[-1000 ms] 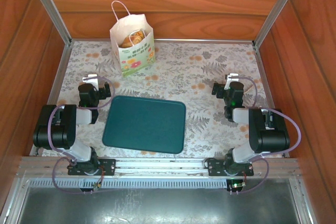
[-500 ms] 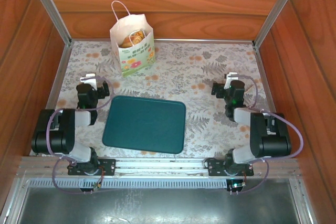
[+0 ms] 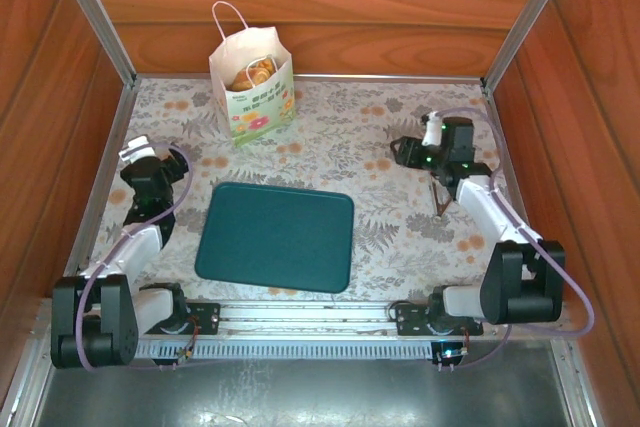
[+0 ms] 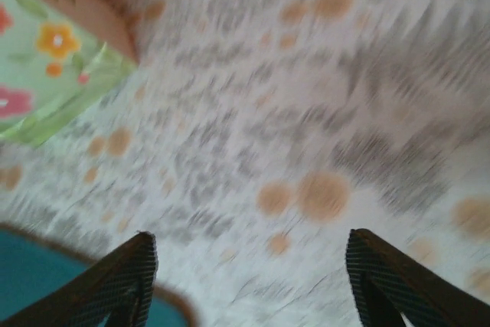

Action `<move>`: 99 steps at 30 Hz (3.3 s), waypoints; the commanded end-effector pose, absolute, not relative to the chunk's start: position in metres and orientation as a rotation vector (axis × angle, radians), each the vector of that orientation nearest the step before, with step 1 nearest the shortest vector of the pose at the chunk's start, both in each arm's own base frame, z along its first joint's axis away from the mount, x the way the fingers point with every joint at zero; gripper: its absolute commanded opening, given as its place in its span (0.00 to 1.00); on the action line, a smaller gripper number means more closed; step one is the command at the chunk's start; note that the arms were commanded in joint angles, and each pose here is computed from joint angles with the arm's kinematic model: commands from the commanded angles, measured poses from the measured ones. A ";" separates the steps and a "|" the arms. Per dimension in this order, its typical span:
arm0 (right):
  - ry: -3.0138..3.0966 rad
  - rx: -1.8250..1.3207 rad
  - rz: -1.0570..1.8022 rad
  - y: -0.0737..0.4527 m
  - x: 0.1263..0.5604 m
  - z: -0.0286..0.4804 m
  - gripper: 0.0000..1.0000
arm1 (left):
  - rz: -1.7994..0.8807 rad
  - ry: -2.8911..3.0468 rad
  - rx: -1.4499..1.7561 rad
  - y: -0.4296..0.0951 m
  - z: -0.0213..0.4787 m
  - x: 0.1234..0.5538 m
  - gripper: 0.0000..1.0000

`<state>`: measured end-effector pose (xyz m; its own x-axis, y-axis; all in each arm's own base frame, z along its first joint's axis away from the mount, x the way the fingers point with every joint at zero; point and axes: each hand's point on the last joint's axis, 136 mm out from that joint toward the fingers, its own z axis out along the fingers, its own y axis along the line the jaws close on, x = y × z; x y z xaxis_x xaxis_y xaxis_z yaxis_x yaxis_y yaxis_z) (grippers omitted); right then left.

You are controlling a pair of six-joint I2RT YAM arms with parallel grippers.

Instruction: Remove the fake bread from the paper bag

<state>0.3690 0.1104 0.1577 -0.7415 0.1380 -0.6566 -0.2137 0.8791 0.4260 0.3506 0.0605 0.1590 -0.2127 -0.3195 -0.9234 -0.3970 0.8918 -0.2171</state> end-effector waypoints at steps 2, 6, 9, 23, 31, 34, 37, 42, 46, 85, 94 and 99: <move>2.664 -0.014 0.752 0.152 0.301 0.110 0.63 | 0.001 1.922 -0.692 0.060 0.139 0.334 1.00; 2.793 0.000 0.759 0.177 0.271 0.087 0.55 | -0.100 1.911 -0.712 0.052 0.141 0.330 1.00; 2.857 0.016 0.732 0.186 0.255 0.071 0.52 | -0.227 1.909 -0.811 0.050 0.134 0.325 1.00; 3.005 0.103 0.691 0.196 0.217 0.024 0.33 | -0.551 1.978 -0.817 0.021 0.118 0.309 0.99; 3.036 0.090 0.725 0.204 0.217 0.011 0.29 | -0.554 2.017 -0.804 0.018 0.122 0.309 0.98; 3.050 0.079 0.716 0.205 0.218 0.006 0.28 | -0.560 2.027 -0.804 0.017 0.122 0.309 0.98; 3.057 0.069 0.616 0.197 0.224 0.003 0.16 | -0.565 2.034 -0.815 0.016 0.122 0.306 0.98; 3.042 0.006 0.263 0.163 0.249 0.005 0.03 | -0.513 2.059 -0.849 0.020 0.128 0.300 0.98; 3.032 -0.003 0.190 0.140 0.278 0.011 0.02 | -0.500 2.072 -0.819 0.018 0.136 0.300 0.98; 2.943 0.007 0.155 0.041 0.434 0.019 0.06 | -0.559 1.991 -0.652 0.000 0.208 0.300 0.98; 2.945 -0.034 0.189 0.046 0.444 0.049 0.39 | -0.594 2.014 -0.560 -0.009 0.230 0.313 0.91; 2.769 0.053 0.427 0.075 0.452 0.121 0.46 | -0.640 2.032 -0.472 -0.016 0.257 0.343 0.81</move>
<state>0.4509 0.0540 0.0565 -0.9729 0.0113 -0.2307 -0.0256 0.9874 0.1563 0.3263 -0.0040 0.2356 -0.4612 -0.6113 -0.6431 -0.1675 0.7717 -0.6135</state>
